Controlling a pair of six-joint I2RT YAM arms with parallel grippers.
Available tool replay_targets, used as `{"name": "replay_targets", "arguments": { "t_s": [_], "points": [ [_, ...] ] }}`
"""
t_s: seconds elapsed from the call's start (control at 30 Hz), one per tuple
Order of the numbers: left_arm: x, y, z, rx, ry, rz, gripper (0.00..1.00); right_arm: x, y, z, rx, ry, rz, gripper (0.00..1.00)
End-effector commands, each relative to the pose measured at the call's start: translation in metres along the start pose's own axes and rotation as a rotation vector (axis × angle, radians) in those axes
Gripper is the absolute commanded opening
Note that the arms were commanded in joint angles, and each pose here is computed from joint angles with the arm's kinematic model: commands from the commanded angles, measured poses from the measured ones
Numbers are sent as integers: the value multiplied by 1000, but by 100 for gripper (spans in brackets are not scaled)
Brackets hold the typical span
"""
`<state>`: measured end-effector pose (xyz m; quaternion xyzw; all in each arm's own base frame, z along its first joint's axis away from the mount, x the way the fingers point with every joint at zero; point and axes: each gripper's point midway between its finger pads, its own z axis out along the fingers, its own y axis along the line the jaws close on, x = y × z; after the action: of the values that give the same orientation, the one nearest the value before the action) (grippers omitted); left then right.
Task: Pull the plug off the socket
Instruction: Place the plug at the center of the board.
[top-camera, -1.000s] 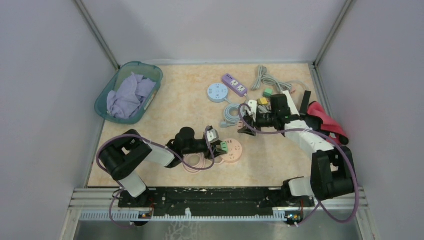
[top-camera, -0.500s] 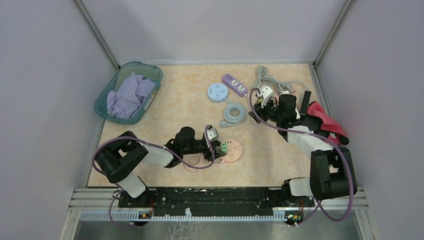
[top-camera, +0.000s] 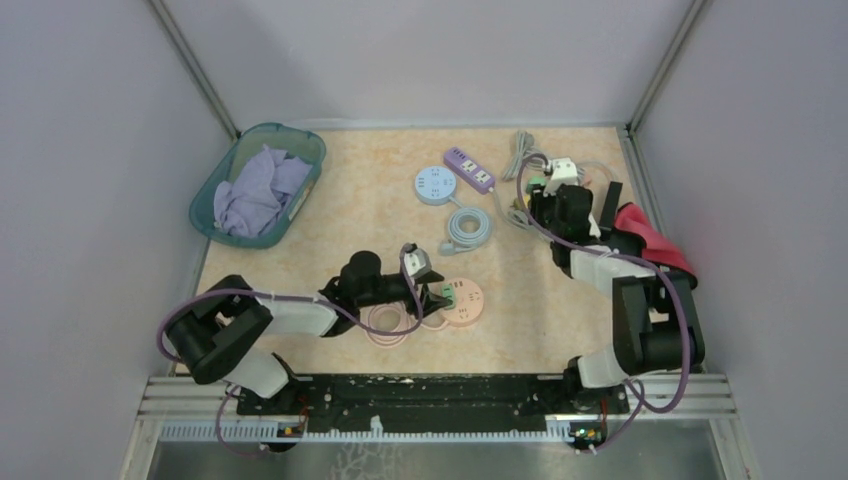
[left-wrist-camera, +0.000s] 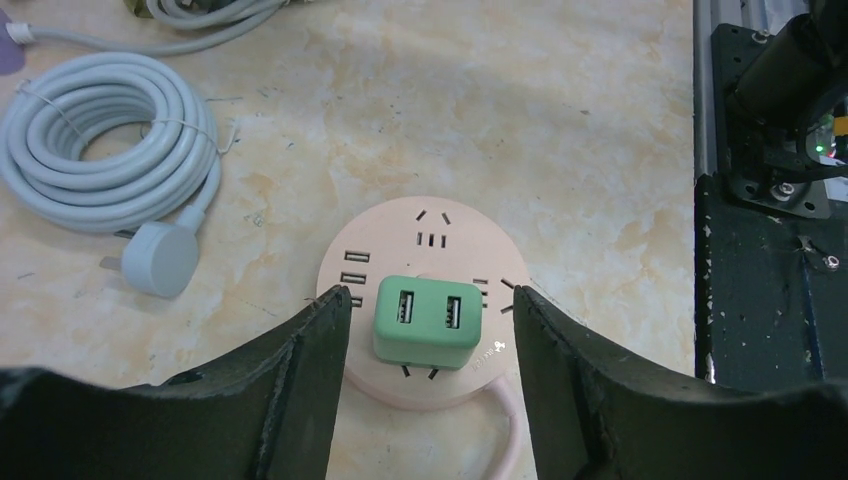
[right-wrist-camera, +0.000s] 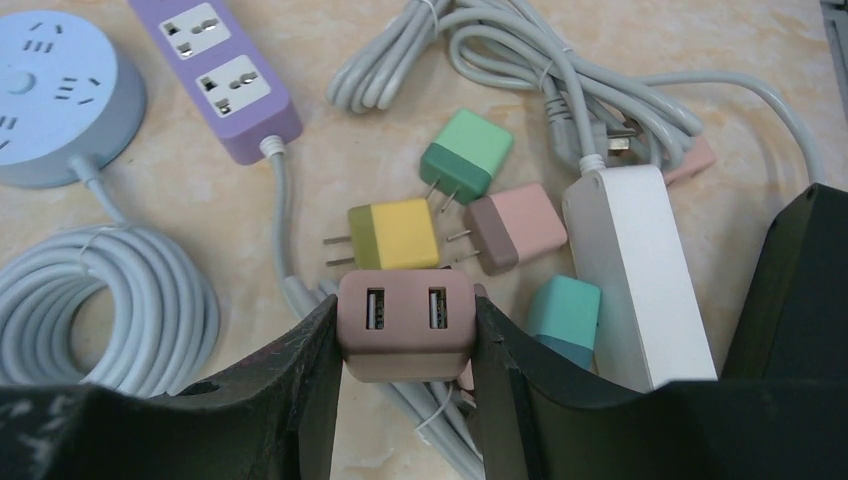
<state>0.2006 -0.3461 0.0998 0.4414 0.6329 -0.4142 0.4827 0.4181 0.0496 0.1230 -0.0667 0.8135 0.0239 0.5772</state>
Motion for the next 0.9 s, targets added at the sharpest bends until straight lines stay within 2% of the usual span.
{"name": "replay_targets", "arguments": {
  "t_s": [0.0, 0.33, 0.4, 0.5, 0.63, 0.87],
  "points": [
    [-12, -3, -7, -14, -29, 3, 67, -41, -22, 10, 123, -110, 65, 30],
    [-26, -7, -24, -40, -71, 13, 68, -32, -24, 28, 127, -92, 132, 41],
    [-27, -7, -28, -48, -76, 14, 68, -29, -24, 32, 129, -77, 137, 47],
    [-28, -7, -34, -63, -85, 13, 69, -27, -28, 33, 148, -75, 141, 60],
    [-27, -9, -40, -70, -90, 8, 70, -26, -30, 33, 162, -71, 146, 67],
    [-29, -9, -45, -85, -96, 3, 71, -33, -22, 28, 112, -85, 123, 67]
  ]
}}
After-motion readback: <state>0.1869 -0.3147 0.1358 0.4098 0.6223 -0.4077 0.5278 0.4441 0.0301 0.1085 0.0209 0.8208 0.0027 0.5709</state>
